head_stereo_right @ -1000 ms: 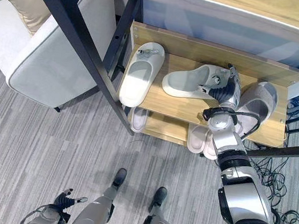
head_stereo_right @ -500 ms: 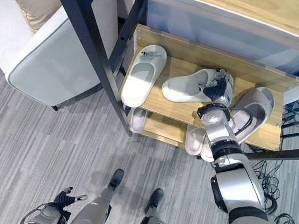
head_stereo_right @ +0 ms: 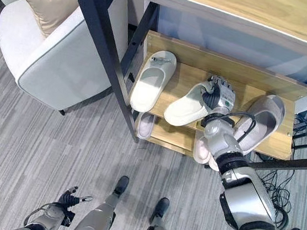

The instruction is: Arrange the slippers neatly on the shoe rack.

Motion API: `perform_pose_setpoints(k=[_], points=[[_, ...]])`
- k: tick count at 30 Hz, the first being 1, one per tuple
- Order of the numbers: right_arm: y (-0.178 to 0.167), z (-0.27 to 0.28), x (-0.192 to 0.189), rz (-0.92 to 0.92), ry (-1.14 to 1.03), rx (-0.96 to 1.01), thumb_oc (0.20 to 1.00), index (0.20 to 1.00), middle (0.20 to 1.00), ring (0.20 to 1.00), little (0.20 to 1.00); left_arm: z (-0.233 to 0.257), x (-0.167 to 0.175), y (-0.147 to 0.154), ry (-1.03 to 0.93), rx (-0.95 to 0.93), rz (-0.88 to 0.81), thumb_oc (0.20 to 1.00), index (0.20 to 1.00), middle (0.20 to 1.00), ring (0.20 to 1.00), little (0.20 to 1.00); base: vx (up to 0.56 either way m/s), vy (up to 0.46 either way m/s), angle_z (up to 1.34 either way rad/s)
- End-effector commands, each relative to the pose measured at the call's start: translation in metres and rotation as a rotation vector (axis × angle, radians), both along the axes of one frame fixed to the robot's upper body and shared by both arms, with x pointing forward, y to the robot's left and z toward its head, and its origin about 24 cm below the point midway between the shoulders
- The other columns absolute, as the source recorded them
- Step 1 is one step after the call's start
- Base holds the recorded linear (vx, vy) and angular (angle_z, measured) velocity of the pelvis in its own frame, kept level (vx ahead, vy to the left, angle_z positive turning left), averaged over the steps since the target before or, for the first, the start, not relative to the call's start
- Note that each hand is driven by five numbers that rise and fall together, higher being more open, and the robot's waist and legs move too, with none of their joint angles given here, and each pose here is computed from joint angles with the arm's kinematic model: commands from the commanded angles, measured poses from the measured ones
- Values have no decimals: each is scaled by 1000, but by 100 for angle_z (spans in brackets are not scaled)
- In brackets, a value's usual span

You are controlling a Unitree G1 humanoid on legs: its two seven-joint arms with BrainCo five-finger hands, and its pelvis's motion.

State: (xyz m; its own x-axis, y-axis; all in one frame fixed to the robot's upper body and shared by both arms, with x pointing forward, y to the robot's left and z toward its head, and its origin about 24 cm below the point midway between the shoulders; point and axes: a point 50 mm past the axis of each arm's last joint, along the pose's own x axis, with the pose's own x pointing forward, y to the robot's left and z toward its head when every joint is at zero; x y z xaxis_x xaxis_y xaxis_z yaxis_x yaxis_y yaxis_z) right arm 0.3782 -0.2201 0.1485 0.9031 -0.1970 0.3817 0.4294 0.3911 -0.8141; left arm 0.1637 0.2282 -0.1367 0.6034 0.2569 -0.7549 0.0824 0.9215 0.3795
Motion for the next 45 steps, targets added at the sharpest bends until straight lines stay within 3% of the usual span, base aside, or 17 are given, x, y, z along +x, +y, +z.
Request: perform_pose_setpoints(k=[1,9,19,45], points=[[-17,8,-13,-29,-96,-12,200,200,200,200,200,2,11,-3,-6,7,10,1000,1000,1000,1000,1000,0,0,0],[-23,29,-12,94,-139,78,200,200,200,200,200,-5,-8,1,51,9,-8,1000,1000,1000,1000,1000,-5,-13,-4],[-10,74,-3,199,-194,-119,200,200,200,200,200,-6,-16,10,69,28,-9,1000,1000,1000,1000,1000,6,-3,2],[9,84,1,286,-178,-214,200,200,200,200,200,-4,-14,13,61,31,-10,1000,1000,1000,1000,1000,4,-2,3]])
